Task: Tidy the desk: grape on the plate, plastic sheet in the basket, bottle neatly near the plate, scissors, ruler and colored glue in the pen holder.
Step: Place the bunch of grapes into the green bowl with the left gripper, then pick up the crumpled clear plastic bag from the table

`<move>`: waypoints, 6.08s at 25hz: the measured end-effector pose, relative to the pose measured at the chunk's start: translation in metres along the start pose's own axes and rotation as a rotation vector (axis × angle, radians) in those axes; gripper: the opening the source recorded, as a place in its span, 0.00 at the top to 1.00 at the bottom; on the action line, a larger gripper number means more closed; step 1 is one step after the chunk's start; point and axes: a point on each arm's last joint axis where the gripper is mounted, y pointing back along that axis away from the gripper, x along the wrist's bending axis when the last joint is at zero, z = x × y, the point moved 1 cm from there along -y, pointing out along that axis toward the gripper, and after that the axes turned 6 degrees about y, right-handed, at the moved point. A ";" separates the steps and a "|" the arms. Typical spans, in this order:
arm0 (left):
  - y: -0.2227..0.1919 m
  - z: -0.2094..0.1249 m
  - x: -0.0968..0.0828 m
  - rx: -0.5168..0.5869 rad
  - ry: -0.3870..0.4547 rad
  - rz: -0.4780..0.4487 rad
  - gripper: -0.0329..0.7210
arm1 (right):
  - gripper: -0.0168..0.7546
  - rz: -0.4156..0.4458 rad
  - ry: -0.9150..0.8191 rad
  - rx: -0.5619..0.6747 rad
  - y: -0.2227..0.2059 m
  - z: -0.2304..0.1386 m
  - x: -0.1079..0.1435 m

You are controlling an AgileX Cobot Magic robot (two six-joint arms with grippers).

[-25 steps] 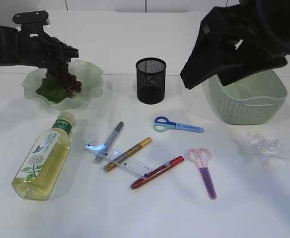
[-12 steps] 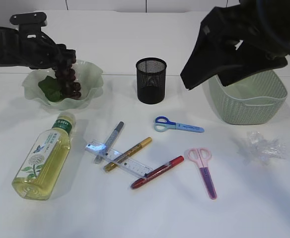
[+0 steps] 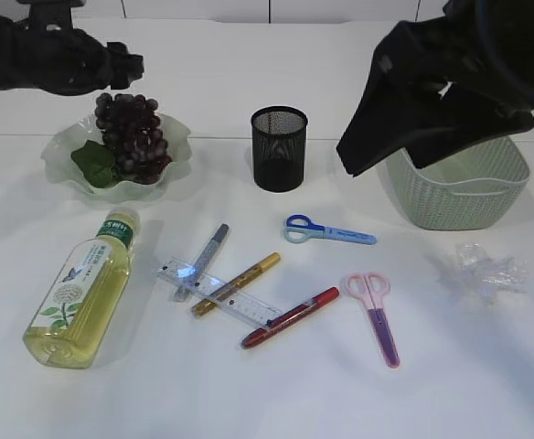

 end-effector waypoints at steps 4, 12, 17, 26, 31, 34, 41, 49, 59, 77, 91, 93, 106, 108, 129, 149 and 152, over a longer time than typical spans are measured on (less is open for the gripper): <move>0.018 0.018 -0.023 -0.021 -0.023 -0.188 0.38 | 0.22 0.002 -0.001 0.012 0.000 -0.001 0.000; 0.054 0.003 -0.063 0.233 -0.202 -0.608 0.39 | 0.22 0.010 -0.001 0.047 0.000 -0.005 0.001; 0.082 -0.014 -0.065 0.533 -0.273 -0.639 0.39 | 0.22 0.010 -0.001 0.047 0.000 -0.005 0.001; 0.124 -0.017 -0.048 0.918 -0.074 -0.333 0.39 | 0.22 0.010 -0.005 0.049 0.000 -0.005 0.001; 0.141 -0.005 -0.037 0.921 0.023 -0.110 0.39 | 0.22 -0.010 -0.004 0.056 0.000 -0.006 -0.001; 0.151 0.003 -0.033 0.894 0.019 -0.030 0.39 | 0.22 -0.079 -0.017 0.070 0.000 -0.007 -0.008; 0.192 0.031 -0.038 0.780 0.007 -0.009 0.40 | 0.22 -0.323 -0.052 0.101 0.005 -0.011 -0.032; 0.229 0.050 -0.045 0.693 -0.006 -0.025 0.40 | 0.22 -0.443 -0.140 0.186 -0.010 -0.031 -0.049; 0.233 0.052 -0.047 0.685 -0.004 -0.032 0.40 | 0.22 -0.532 -0.232 0.256 -0.023 -0.091 -0.057; 0.235 0.043 -0.078 0.712 -0.041 -0.125 0.40 | 0.41 -0.623 -0.345 0.127 -0.058 -0.088 -0.111; 0.235 0.041 -0.084 0.718 -0.049 -0.141 0.40 | 0.43 -0.627 -0.350 0.163 -0.095 -0.076 -0.130; 0.235 0.041 -0.084 0.718 -0.049 -0.141 0.41 | 0.41 -0.626 -0.374 0.136 -0.095 -0.074 -0.130; 0.235 0.041 -0.083 0.717 -0.052 -0.137 0.41 | 0.34 -0.642 -0.515 0.137 -0.092 -0.085 -0.162; 0.235 0.041 -0.083 0.717 -0.052 -0.137 0.41 | 0.36 -0.643 -0.490 0.156 -0.093 -0.086 -0.166; 0.235 0.041 -0.084 0.718 -0.050 -0.139 0.41 | 0.38 -0.625 -0.332 0.252 -0.144 -0.066 -0.202; 0.235 0.041 -0.084 0.718 -0.050 -0.140 0.41 | 0.38 -0.632 -0.286 0.289 -0.166 -0.071 -0.213; 0.235 0.041 -0.084 0.718 -0.049 -0.141 0.41 | 0.38 -0.632 -0.286 0.289 -0.166 -0.071 -0.213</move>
